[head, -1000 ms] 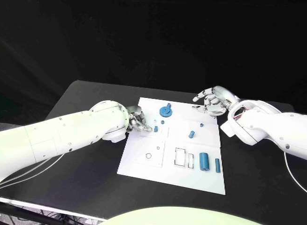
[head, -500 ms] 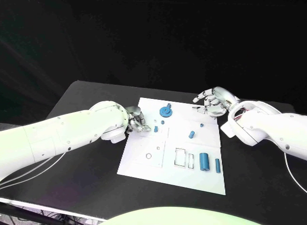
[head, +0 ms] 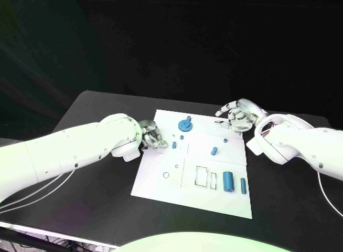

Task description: Assemble the parts on the task board

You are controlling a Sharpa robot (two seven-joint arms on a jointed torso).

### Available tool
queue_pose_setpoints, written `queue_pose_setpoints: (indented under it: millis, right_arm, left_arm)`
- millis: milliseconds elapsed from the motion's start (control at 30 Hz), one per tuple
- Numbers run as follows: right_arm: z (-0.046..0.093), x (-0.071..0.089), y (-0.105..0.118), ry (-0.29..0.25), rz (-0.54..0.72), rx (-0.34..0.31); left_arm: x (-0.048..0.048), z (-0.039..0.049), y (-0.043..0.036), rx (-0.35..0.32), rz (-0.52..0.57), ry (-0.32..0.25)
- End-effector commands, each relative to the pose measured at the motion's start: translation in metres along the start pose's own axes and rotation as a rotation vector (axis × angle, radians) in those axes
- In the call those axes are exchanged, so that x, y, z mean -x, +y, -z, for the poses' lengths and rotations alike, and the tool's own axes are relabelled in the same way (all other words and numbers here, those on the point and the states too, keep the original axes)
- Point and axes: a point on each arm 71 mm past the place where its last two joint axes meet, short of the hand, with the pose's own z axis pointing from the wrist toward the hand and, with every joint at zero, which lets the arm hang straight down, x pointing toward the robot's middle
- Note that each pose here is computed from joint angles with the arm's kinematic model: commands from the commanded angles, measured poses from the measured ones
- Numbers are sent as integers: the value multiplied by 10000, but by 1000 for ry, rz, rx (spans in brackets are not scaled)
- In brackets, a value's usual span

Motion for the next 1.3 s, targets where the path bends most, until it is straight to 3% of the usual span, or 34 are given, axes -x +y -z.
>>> queue_pose_setpoints:
  millis: [33,233,533,833,1300]
  right_arm:
    - [2,-19,4,18,3,9]
    - [3,-20,1,20,3,9]
    - [0,-26,3,23,4,9]
    - [-2,-30,6,24,4,9]
    - [-12,-39,13,26,4,9]
  left_arm:
    - [-113,-2,-2,-15,46,80]
    - [-105,39,-10,-26,63,114]
    - [11,86,-46,-37,62,121]
    - [96,76,-45,-26,65,149]
    - [366,29,-121,6,13,238]
